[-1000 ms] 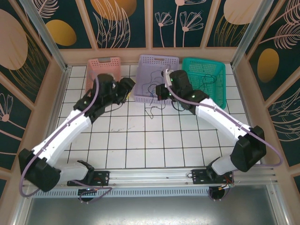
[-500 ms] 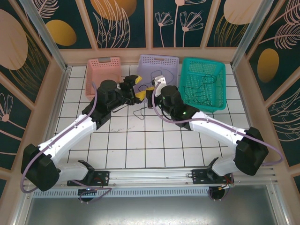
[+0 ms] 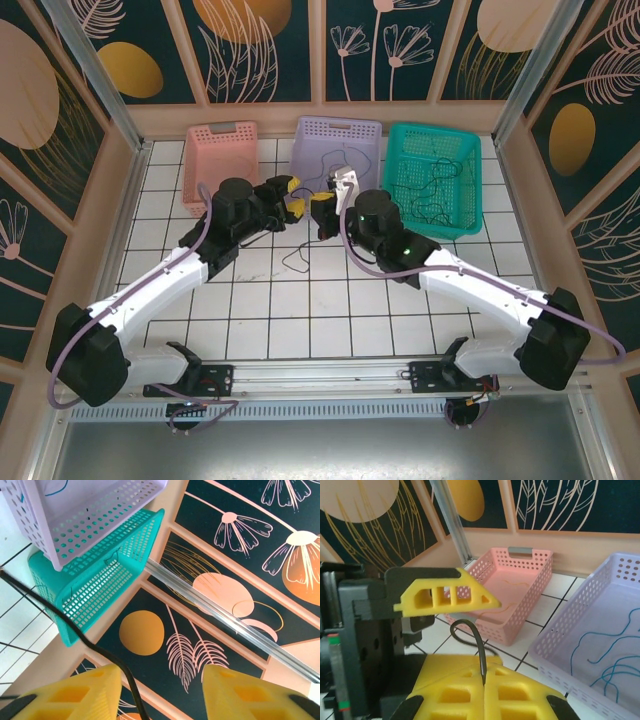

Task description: Untangle the cables

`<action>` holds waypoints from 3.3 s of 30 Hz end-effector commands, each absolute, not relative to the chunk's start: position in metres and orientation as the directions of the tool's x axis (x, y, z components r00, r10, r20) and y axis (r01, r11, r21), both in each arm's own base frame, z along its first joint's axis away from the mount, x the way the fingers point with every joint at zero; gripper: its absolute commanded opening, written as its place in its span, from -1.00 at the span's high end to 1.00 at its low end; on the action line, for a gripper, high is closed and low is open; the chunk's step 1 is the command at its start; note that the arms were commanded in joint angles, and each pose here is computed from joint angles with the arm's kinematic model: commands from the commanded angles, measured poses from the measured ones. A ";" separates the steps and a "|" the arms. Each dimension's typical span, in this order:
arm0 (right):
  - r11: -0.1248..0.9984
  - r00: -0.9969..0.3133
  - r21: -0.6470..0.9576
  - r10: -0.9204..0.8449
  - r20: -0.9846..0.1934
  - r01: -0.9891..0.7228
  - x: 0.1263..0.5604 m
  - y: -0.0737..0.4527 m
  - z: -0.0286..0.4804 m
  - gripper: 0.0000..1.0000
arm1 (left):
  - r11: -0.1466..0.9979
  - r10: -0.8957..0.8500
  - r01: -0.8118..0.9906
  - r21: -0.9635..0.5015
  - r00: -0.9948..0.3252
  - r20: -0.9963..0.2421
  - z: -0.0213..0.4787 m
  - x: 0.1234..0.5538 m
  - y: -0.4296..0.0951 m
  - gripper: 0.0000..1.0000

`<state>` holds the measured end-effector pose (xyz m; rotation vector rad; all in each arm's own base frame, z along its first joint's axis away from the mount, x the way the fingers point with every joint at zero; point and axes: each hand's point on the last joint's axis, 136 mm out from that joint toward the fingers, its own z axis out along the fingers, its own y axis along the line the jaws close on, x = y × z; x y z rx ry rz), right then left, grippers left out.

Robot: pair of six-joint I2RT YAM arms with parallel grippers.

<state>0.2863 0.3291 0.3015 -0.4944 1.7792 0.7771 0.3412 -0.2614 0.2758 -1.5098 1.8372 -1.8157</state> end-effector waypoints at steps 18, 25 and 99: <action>0.679 -0.434 0.293 -0.041 -0.900 -0.673 0.261 0.320 0.271 1.00 | -0.101 -0.841 -0.382 -0.919 -0.461 0.284 0.311 0.372 -0.216 1.00; 0.597 -0.553 0.386 -0.120 -0.824 -0.704 0.252 0.335 0.252 1.00 | 0.216 -0.809 -0.105 -0.971 -0.576 -0.117 0.363 0.395 -0.226 1.00; 0.467 -0.616 0.622 0.191 -0.765 -0.628 0.342 0.324 0.354 1.00 | 0.711 -0.464 0.251 -0.657 -0.533 -0.707 0.390 0.366 -0.209 -0.52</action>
